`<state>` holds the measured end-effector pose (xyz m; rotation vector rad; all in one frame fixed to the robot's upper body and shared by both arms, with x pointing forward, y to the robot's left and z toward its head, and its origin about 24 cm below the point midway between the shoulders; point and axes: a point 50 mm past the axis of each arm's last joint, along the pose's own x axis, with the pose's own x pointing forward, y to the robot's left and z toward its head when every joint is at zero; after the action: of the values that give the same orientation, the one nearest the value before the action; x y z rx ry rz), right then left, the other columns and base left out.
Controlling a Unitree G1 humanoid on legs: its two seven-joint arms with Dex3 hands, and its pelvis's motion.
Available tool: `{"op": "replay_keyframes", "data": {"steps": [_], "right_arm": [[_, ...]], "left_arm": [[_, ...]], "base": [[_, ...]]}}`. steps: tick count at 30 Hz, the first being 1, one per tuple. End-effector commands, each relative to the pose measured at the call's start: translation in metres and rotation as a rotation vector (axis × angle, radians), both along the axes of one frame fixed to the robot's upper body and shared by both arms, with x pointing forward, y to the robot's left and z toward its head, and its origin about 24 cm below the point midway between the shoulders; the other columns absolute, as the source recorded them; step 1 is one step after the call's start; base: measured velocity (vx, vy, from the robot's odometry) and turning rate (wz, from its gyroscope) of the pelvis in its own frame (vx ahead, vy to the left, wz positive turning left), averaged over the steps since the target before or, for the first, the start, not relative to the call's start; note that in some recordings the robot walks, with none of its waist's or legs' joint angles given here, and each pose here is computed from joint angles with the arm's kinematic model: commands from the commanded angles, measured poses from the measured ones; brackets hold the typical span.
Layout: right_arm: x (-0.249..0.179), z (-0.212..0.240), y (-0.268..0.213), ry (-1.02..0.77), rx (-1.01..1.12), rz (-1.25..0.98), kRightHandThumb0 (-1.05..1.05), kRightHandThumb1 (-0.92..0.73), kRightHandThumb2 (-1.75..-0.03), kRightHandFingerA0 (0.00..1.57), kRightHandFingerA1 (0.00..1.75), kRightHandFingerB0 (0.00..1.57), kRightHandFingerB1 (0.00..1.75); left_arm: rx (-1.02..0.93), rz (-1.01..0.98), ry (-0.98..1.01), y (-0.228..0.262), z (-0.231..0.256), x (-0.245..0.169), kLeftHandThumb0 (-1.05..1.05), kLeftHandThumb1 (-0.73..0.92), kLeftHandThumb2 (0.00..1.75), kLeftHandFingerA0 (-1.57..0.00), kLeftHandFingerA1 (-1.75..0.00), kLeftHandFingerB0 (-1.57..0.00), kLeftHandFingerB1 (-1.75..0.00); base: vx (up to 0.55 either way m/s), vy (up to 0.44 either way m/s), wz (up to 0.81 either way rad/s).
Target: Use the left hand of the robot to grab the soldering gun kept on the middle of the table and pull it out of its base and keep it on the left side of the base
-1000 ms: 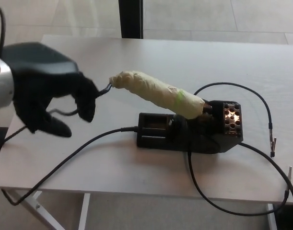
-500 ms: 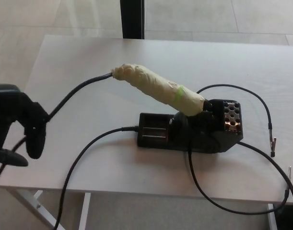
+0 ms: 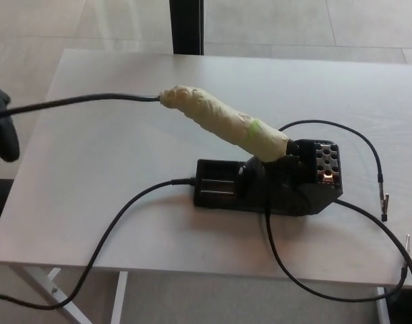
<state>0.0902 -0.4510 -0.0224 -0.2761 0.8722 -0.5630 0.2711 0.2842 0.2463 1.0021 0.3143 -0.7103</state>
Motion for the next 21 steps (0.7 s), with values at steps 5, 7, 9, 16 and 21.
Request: {"op": "replay_keyframes", "data": {"steps": [5, 7, 9, 16, 21], "right_arm": [[0.005, 0.008, -0.004, -0.034, -0.012, 0.005, -1.05, -0.45, -0.88, 0.81, 1.45, 0.0, 1.6], [0.005, 0.006, -0.003, -0.04, -0.003, 0.005, -1.05, -0.44, -0.88, 0.81, 1.47, 0.0, 1.61], [0.005, 0.005, -0.003, -0.037, -0.002, 0.005, -1.05, -0.28, -1.13, 0.89, 1.33, 0.18, 1.1], [0.005, 0.007, -0.004, -0.027, -0.017, 0.004, -1.05, -0.4, -0.99, 0.85, 1.41, 0.0, 1.62], [0.005, 0.007, -0.004, -0.029, -0.007, 0.005, -1.05, -0.44, -0.93, 0.8, 1.41, 0.0, 1.59]], "left_arm": [[-0.701, -0.122, -0.025, 0.007, 0.065, -0.009, -1.02, 0.8, 0.65, 0.0, 0.0, 0.0, 0.0], [-0.777, -0.075, -0.079, 0.006, 0.06, -0.009, -1.05, 0.81, 0.65, 0.0, 0.0, 0.0, 0.0], [-0.811, -0.057, -0.086, 0.005, 0.056, -0.008, -1.04, 0.65, 0.94, 0.0, 0.0, 0.0, 0.0], [-0.685, -0.049, -0.063, -0.009, 0.034, 0.0, -1.05, 0.87, 0.74, 0.0, 0.0, 0.0, 0.0], [-0.64, -0.084, -0.064, -0.028, 0.044, 0.008, -1.02, 0.61, 1.07, 0.0, -0.12, -0.11, -0.05]], "base": [[0.0, 0.0, 0.0], [0.0, 0.0, 0.0], [0.0, 0.0, 0.0], [0.0, 0.0, 0.0], [0.0, 0.0, 0.0]]}}
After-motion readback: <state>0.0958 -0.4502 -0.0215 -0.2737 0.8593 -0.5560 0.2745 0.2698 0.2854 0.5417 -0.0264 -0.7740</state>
